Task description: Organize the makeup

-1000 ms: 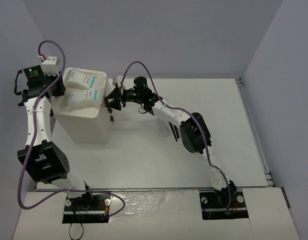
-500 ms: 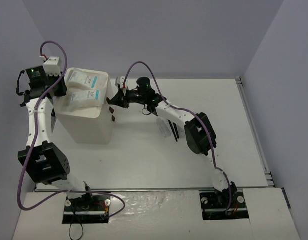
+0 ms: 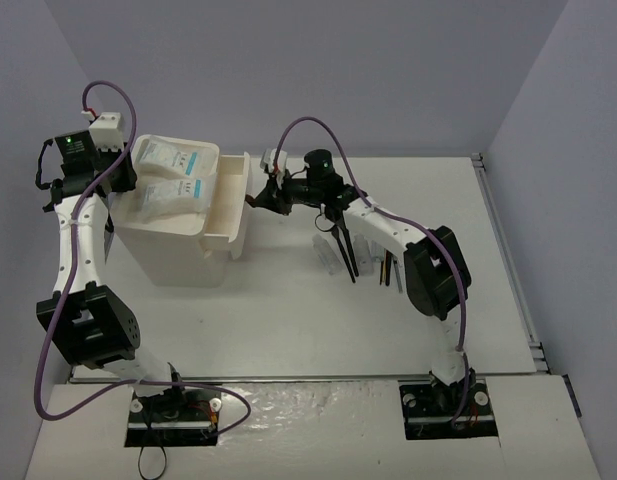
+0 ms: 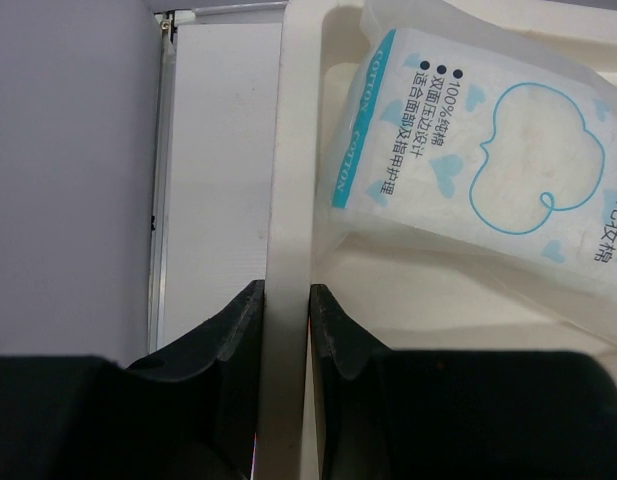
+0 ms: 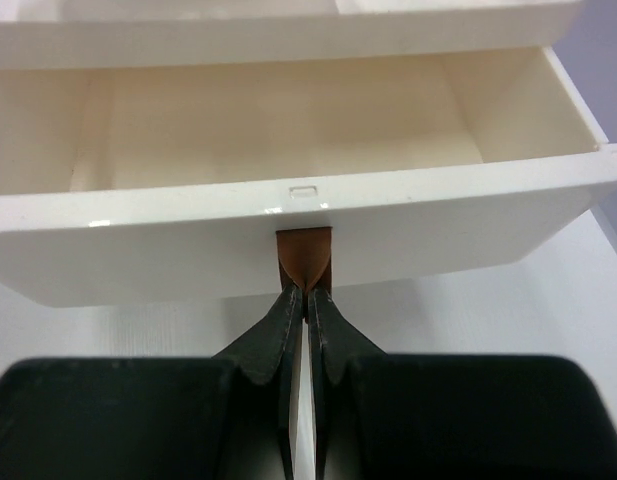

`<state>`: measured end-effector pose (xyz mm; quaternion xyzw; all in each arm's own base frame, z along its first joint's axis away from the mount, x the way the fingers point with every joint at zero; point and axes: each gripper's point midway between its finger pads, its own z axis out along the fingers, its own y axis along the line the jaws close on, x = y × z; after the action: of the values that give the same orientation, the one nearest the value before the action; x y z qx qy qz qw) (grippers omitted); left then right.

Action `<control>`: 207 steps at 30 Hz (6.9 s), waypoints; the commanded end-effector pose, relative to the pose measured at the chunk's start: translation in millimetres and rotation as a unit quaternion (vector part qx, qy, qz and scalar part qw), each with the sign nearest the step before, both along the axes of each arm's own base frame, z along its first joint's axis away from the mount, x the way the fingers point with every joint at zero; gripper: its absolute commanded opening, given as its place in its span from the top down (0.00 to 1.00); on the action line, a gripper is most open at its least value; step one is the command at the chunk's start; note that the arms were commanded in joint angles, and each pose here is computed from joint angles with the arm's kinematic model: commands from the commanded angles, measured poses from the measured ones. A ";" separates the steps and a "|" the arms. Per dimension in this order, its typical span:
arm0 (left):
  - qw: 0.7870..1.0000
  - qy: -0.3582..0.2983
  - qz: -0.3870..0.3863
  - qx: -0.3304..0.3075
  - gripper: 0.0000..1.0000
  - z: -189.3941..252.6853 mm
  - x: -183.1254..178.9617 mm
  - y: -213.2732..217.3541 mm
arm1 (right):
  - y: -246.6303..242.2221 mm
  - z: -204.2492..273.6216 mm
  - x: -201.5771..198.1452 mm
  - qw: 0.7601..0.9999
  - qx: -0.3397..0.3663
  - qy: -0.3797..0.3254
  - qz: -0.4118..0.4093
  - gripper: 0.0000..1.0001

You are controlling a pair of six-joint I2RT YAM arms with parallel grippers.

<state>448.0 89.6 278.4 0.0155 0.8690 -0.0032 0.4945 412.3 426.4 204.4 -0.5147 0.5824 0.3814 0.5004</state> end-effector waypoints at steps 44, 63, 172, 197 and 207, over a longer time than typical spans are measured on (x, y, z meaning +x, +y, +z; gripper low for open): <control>0.982 -0.148 -0.067 -0.096 0.03 90.8 -151.1 -131.0 | -399.1 -105.6 -12.1 0.696 -0.103 0.245 -0.667 0.30; 0.989 -0.132 -0.047 -0.050 0.03 16.0 -188.0 -132.7 | -403.7 -175.7 5.2 0.689 -0.143 0.295 -0.647 0.71; 0.991 -0.102 -0.061 -0.054 0.03 1.3 -182.6 -139.3 | -408.7 -139.6 17.3 0.716 -0.123 0.249 -0.641 0.69; 0.991 -0.103 -0.061 -0.053 0.03 1.5 -183.1 -138.9 | -413.8 -191.3 9.1 0.700 -0.168 0.286 -0.633 0.75; 0.992 -0.102 -0.061 -0.053 0.03 1.2 -182.9 -138.9 | -441.4 -183.8 -5.4 0.652 -0.191 0.281 -0.678 0.99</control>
<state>255.5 -45.9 254.0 0.0390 0.8359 -0.0703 0.5430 411.3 6.3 8.7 0.0459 0.9441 -0.0135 0.3261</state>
